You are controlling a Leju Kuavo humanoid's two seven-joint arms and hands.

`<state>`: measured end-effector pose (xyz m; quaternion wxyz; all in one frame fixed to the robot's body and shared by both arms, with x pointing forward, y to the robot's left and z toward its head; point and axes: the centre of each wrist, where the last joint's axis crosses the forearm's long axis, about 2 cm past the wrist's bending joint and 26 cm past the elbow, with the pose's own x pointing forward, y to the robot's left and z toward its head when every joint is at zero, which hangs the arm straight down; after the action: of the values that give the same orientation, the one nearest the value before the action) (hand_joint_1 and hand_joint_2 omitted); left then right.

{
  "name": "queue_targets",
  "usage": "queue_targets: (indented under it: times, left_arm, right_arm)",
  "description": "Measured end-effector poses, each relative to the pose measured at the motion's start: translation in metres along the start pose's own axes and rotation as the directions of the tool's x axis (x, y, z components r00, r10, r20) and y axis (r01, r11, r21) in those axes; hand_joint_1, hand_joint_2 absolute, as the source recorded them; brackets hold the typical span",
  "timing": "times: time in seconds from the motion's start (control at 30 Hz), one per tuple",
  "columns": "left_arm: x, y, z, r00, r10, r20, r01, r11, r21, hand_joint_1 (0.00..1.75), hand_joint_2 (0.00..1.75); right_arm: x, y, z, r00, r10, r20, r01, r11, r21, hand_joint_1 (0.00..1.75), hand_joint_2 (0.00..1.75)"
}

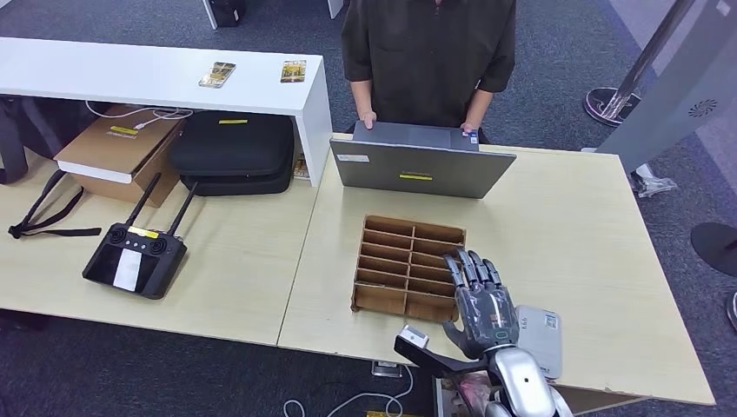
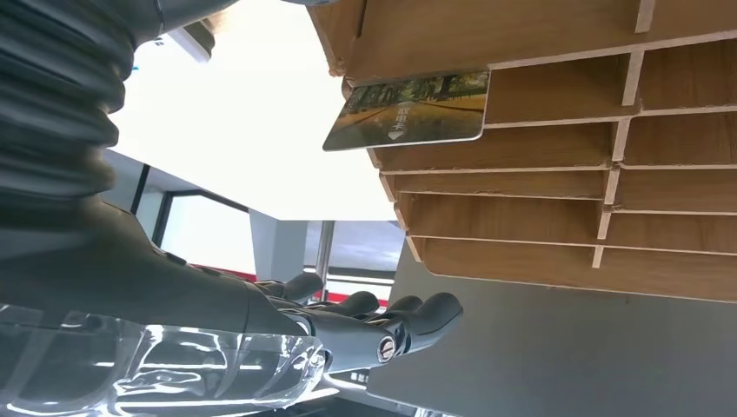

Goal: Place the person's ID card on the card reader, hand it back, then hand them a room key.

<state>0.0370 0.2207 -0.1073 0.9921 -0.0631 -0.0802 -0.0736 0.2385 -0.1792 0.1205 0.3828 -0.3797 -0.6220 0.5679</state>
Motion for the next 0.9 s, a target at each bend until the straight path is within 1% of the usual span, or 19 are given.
queue_targets:
  times: [0.53,0.9]
  left_arm:
    - [0.001,0.001,0.0,1.0,-0.019,-0.001,0.019,1.0,-0.008,0.0,0.0]
    - [0.002,0.002,0.0,0.999,-0.035,0.0,0.035,0.999,-0.008,0.0,0.0]
  right_arm:
    - [0.008,0.002,-0.001,0.999,-0.033,0.003,0.032,0.998,0.051,0.0,1.75]
    - [0.011,0.003,-0.006,0.999,-0.047,0.01,0.047,0.997,0.055,0.0,1.75]
